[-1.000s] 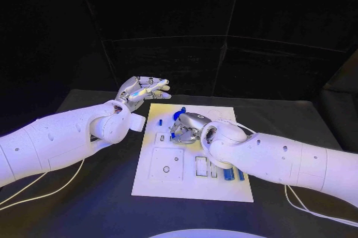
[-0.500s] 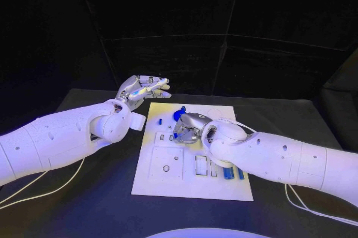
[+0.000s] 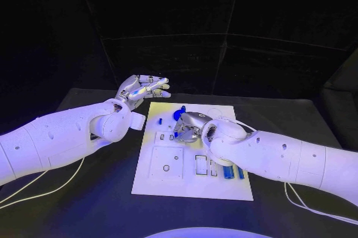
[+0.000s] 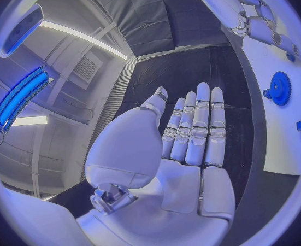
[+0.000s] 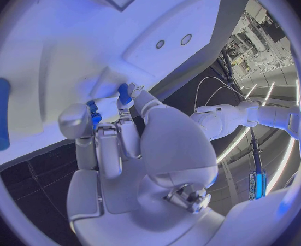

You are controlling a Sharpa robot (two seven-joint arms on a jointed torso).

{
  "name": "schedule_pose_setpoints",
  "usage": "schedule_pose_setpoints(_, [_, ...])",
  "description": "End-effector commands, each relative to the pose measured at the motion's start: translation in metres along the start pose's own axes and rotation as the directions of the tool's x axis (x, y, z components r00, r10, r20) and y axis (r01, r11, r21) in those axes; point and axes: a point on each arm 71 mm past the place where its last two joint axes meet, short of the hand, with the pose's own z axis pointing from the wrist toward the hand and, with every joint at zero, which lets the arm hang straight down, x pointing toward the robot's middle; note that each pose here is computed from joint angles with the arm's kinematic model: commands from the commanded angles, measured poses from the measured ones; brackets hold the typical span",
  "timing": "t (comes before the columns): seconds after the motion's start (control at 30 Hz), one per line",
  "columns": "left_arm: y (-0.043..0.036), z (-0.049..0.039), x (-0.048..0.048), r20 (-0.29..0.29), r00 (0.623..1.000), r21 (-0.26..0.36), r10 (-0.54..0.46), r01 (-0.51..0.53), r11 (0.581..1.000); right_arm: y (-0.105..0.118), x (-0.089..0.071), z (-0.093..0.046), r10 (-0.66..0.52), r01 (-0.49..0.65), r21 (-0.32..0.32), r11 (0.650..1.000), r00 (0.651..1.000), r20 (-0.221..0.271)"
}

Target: Assemble the parts on the task board

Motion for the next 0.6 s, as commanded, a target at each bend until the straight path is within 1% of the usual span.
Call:
schedule_pose_setpoints(0.03, [-0.0012, 0.0007, 0.0014, -0.011, 1.0, 0.004, -0.002, 0.002, 1.0, -0.0031, 0.0035, 0.0003, -0.017, 0.017, 0.021, 1.0, 0.999, -0.033])
schedule_pose_setpoints(0.6, [-0.0009, 0.0005, 0.0005, -0.011, 1.0, 0.0, -0.002, 0.002, 1.0, -0.002, 0.0056, 0.0018, -0.031, 0.032, 0.023, 0.999, 0.998, -0.054])
